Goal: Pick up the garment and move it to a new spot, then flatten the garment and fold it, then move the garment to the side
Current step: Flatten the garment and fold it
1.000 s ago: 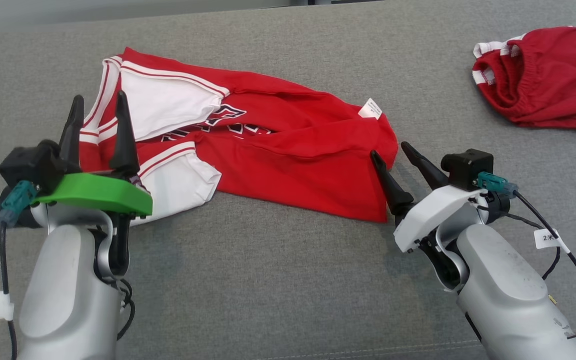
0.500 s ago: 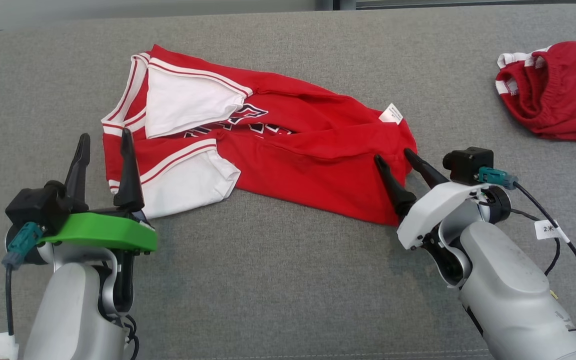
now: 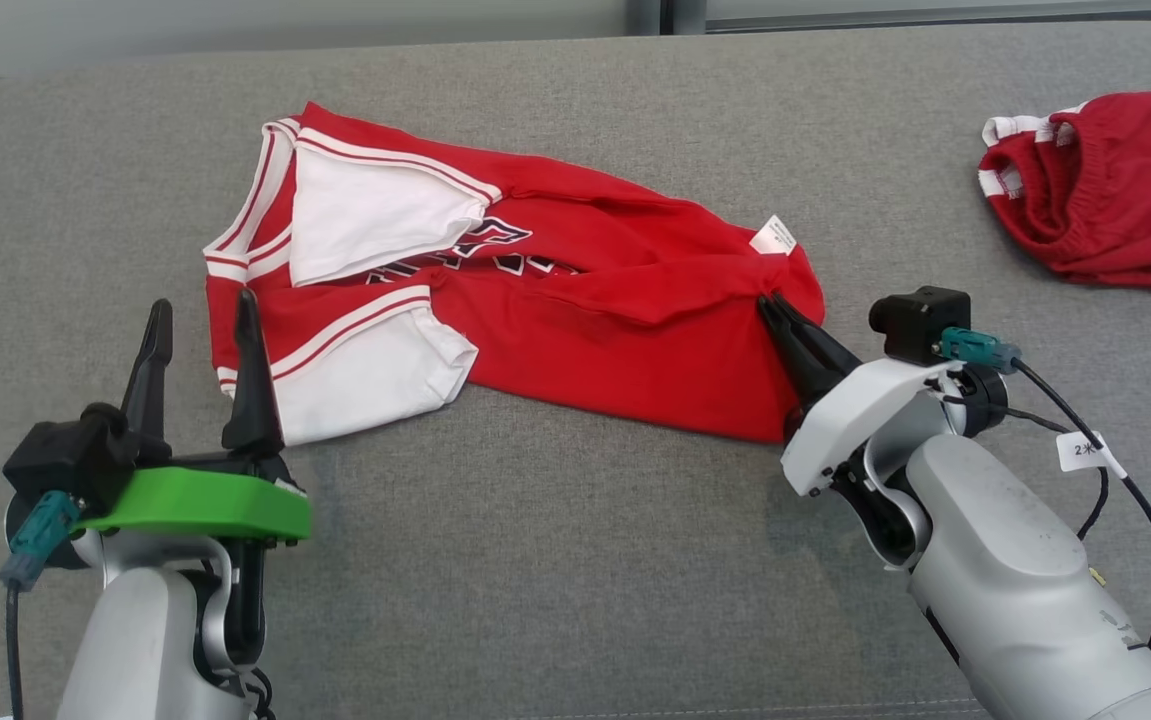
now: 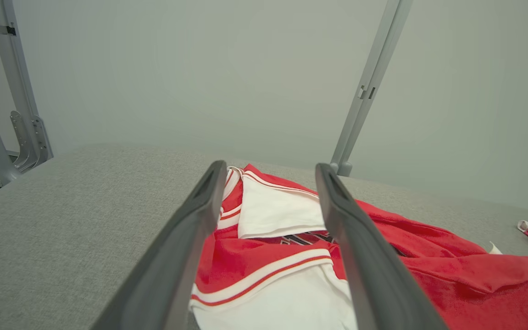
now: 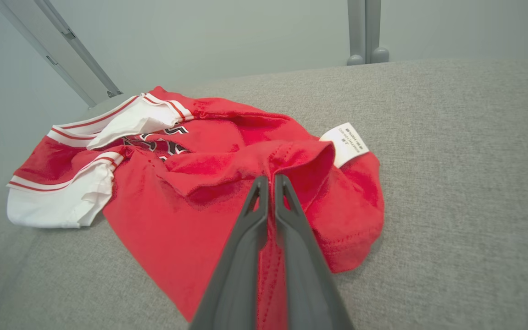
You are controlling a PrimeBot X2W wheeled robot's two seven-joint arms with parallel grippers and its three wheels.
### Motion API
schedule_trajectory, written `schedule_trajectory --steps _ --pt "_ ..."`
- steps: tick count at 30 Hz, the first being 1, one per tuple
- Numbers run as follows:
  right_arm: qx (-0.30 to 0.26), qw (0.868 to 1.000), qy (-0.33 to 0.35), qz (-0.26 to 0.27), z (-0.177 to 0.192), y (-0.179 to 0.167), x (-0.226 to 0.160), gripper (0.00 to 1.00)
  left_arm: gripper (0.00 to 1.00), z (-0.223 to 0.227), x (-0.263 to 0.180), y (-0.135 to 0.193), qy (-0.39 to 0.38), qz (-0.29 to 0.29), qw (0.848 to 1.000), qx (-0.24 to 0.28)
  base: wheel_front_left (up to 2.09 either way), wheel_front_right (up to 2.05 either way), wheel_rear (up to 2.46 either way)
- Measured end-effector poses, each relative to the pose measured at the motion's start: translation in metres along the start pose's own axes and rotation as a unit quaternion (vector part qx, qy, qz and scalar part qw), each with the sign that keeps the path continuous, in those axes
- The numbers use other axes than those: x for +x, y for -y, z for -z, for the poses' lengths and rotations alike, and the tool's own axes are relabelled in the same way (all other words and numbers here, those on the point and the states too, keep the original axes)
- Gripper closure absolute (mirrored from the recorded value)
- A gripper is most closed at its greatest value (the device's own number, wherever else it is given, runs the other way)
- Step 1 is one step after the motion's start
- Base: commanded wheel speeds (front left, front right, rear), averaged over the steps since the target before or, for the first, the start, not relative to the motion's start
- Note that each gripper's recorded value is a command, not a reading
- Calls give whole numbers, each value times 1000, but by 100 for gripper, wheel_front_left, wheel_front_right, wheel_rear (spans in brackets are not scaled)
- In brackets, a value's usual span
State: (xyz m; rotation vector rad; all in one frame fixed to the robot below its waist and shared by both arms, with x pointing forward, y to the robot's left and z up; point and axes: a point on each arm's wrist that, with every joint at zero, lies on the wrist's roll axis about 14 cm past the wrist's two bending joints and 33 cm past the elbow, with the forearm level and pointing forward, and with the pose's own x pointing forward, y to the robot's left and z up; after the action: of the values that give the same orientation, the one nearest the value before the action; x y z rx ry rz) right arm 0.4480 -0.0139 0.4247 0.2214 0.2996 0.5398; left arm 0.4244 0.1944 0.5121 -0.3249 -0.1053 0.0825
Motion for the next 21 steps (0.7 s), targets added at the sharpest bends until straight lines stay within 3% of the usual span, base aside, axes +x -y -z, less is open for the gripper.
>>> schedule_trajectory --steps 11,21 --pt "-23 997 79 -2 -49 3 -10 100 0 29 -29 -3 -47 -11 999 -16 0 0 0" --pt "-25 994 106 24 -66 24 -23 100 0 89 -69 -14 -164 -42 984 -53 0 0 0"
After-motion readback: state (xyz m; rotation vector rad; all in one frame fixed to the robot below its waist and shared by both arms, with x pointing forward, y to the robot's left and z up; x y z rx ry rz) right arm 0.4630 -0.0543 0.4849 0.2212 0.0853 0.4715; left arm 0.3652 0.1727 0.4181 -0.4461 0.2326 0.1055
